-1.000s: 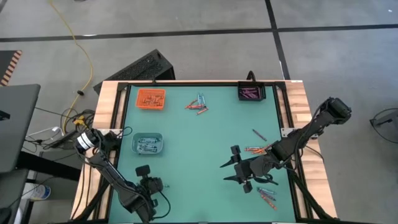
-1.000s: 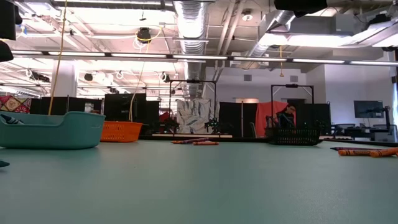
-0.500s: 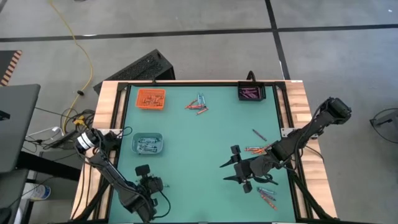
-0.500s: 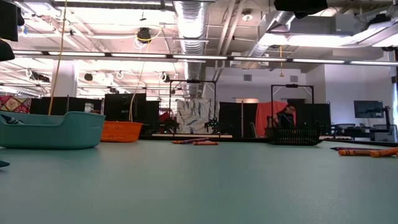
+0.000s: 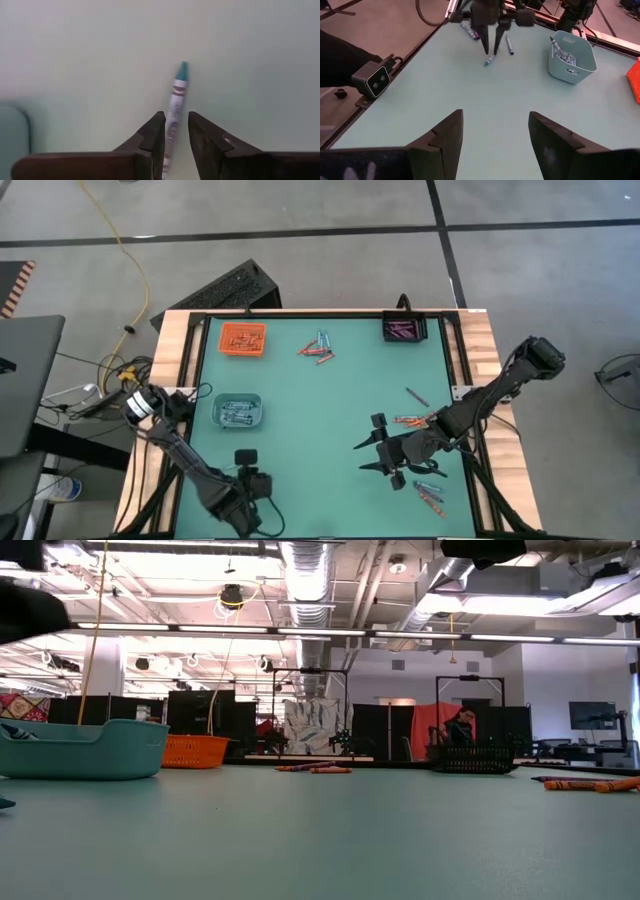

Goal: Sort crayons
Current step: Put the bottom left blue crayon into the left blue bin

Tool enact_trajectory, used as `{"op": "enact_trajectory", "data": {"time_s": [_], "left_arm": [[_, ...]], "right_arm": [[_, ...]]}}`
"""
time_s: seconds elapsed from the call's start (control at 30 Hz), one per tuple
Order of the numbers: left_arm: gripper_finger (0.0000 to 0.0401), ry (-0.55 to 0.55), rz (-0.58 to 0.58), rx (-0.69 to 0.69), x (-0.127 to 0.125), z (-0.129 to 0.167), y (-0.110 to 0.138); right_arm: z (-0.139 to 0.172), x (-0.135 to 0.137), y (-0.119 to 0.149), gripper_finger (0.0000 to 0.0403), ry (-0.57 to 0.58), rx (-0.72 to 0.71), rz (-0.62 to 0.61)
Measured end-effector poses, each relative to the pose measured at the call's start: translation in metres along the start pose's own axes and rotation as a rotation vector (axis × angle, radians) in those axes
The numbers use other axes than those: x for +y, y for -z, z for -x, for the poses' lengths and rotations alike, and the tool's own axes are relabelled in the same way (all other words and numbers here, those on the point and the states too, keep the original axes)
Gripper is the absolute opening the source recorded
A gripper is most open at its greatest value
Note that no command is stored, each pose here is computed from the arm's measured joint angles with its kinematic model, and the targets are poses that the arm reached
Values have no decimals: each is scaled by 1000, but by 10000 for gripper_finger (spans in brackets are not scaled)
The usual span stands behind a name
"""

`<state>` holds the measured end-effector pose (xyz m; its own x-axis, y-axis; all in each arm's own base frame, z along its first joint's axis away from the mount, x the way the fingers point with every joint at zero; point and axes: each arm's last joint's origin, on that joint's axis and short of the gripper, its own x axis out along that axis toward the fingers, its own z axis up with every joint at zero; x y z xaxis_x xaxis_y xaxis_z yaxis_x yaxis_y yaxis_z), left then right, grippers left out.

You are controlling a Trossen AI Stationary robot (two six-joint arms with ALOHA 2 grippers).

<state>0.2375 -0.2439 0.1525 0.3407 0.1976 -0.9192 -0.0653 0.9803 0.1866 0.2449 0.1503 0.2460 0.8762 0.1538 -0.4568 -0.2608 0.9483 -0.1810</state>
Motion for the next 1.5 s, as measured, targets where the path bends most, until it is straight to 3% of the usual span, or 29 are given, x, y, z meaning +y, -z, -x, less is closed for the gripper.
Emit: {"op": "enact_trajectory", "data": {"time_s": [0.17,0.43,0.67,0.77,0.97,1.1,1.5], "left_arm": [[81,18,-20,43,12,-12,-8],[76,145,-41,121,26,-25,-18],[12,183,-99,104,27,-29,-21],[6,184,-107,108,28,-29,-23],[2,110,-145,100,31,-18,-29],[1,47,-155,60,43,6,-37],[0,-177,-125,144,101,65,-21]], "right_arm": [[1,2,0,218,-7,-1,-4],[3,7,1,218,-23,8,9],[3,8,3,218,-24,24,14],[3,8,3,218,-24,25,15],[3,8,3,218,-23,30,17],[3,8,4,218,-23,31,17],[3,7,5,218,-21,43,13]]}}
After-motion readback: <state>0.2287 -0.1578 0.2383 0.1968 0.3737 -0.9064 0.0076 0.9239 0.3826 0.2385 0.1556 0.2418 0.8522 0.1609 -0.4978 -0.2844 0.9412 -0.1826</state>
